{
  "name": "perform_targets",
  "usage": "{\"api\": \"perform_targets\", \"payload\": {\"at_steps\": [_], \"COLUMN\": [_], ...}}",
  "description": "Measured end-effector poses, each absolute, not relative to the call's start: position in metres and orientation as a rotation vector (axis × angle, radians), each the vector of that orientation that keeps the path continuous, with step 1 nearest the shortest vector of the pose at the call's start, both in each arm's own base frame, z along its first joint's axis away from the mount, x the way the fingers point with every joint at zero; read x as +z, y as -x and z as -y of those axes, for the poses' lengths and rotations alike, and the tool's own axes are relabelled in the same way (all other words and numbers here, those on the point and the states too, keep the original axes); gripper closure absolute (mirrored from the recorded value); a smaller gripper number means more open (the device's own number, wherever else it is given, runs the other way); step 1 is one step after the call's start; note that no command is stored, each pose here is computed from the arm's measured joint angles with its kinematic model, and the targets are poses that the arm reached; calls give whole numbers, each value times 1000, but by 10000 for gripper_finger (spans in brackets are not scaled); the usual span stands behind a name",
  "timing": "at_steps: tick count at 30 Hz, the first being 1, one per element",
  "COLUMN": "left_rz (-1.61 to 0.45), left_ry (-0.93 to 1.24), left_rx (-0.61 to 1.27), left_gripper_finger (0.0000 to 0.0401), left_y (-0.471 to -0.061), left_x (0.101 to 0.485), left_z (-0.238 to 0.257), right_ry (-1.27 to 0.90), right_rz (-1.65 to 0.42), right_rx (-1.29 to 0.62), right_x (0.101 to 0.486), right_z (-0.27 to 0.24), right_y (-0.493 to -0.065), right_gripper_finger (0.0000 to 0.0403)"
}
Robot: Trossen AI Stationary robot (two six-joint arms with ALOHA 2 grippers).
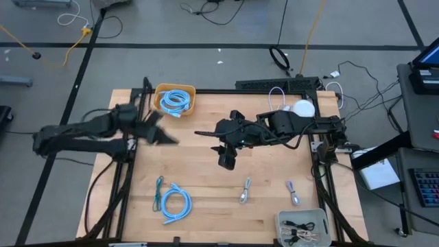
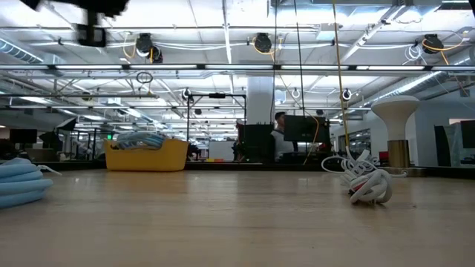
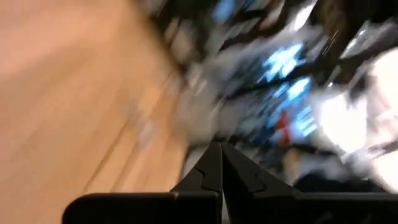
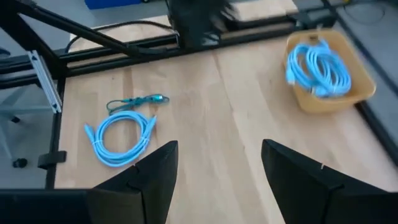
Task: Pick & Place USB Port
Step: Put the white charger cable into the gray bin
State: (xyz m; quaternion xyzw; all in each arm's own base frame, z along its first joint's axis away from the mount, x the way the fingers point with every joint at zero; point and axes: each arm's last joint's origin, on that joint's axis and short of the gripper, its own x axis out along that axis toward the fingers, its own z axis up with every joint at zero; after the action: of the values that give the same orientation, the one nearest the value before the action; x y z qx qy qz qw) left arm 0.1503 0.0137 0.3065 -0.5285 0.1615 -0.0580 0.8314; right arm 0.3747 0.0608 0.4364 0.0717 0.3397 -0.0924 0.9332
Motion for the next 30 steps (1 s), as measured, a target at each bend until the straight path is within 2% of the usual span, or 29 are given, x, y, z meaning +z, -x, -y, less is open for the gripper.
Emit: {"api": "perform_targets", "payload": {"at_steps": [4,8,10,13,17,19,22,25,30], "left_rz": [-691,-886,-940,-990,-1075,-1115,-1185,-1209,-1192], "left_ry": [1069,931,836,661,474,413,396,396,347], "left_rx": [-3,107,132,132,70,22,21,57,110], "left_gripper_finger": [401,401,401,401,401,401,401,401,401], "left_y": [-114,-93,-92,-98,-112,-120,-127,-132,-135], "left_x": [296,287,281,274,264,259,251,246,241], "left_z": [16,32,38,50,66,73,81,86,92], "right_ry": [-247,-305,-173,172,330,236,-103,-330,-588], "right_rz": [-761,-858,-913,-1036,-1128,-1125,-1031,-997,-1258], "right_rx": [-244,-241,-178,-99,-183,-232,-191,-263,-558], "right_x": [420,391,370,331,287,274,266,251,229], "right_z": [-61,-73,-87,-107,-108,-104,-99,-97,-88], "right_y": [-377,-380,-383,-377,-371,-369,-372,-362,-333], "right_gripper_finger": [179,179,179,179,179,179,179,179,179]}}
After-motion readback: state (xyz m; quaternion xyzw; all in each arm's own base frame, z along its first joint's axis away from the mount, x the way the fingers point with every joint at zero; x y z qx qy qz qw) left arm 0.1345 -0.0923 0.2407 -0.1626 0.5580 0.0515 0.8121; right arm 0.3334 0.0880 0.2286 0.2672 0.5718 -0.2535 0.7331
